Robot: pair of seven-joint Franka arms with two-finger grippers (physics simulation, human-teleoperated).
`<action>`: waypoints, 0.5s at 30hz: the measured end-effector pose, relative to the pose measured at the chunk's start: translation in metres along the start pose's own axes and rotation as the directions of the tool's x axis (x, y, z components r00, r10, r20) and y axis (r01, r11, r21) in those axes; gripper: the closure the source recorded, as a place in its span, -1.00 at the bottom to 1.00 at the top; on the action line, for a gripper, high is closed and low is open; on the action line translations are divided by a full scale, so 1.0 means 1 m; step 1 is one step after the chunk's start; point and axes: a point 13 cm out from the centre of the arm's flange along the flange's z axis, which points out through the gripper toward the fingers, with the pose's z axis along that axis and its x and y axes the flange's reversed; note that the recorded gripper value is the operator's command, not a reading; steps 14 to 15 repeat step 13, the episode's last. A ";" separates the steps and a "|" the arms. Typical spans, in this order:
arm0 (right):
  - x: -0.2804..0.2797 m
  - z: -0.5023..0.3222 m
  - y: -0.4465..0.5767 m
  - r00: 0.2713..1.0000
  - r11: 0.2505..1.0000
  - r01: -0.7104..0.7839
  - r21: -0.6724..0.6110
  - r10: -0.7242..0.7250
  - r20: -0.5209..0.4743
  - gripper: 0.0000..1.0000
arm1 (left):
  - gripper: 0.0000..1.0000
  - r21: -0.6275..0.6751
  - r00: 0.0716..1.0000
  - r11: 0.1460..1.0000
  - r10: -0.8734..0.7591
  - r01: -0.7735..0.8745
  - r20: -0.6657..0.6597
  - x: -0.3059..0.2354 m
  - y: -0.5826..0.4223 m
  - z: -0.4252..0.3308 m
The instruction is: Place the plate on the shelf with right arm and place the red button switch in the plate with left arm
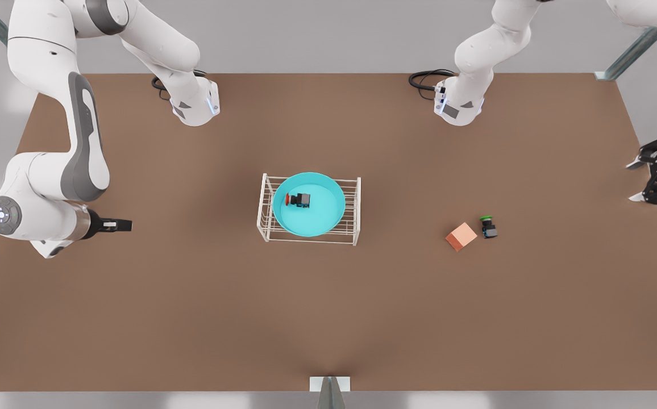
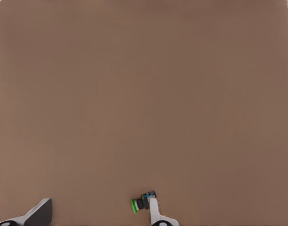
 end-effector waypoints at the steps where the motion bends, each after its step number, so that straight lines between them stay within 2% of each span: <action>1: 0.000 0.000 0.000 1.000 1.000 0.000 0.000 0.000 0.000 -1.00 | -1.00 0.014 1.000 1.000 0.012 -0.012 0.002 -0.022 0.011 -0.004; 2: 0.000 0.000 0.000 1.000 1.000 0.000 0.000 0.000 -0.001 -1.00 | -1.00 0.030 0.998 0.998 0.059 -0.060 0.018 -0.037 0.001 -0.010; 3: 0.000 0.000 0.000 1.000 1.000 0.000 0.000 0.000 -0.001 -1.00 | -1.00 0.021 0.983 0.983 0.182 -0.182 0.029 -0.020 -0.038 -0.007; 4: 0.000 0.000 0.000 1.000 1.000 0.000 0.000 0.000 -0.001 -1.00 | -1.00 0.000 0.915 0.915 0.403 -0.403 0.032 0.065 -0.107 0.002; 5: 0.000 0.001 0.000 1.000 1.000 0.000 0.000 0.000 -0.001 -1.00 | -1.00 -0.022 0.775 0.776 0.631 -0.631 0.027 0.187 -0.163 0.013; 6: 0.000 0.001 0.000 1.000 1.000 0.000 -0.001 0.000 -0.003 -1.00 | -1.00 -0.037 0.636 0.636 0.771 -0.770 0.018 0.279 -0.184 0.022; 7: 0.000 0.002 0.000 1.000 1.000 0.000 -0.001 0.000 -0.004 -1.00 | -1.00 -0.045 0.551 0.551 0.834 -0.833 0.010 0.319 -0.188 0.027; 13: 0.000 0.003 0.000 1.000 1.000 0.000 -0.002 0.000 -0.007 -1.00 | -1.00 -0.057 0.409 0.407 0.912 -0.912 -0.027 0.296 -0.189 0.047; 15: 0.000 0.003 0.000 1.000 1.000 0.000 -0.002 0.000 -0.007 -1.00 | -1.00 -0.057 0.409 0.407 0.912 -0.912 -0.027 0.296 -0.189 0.047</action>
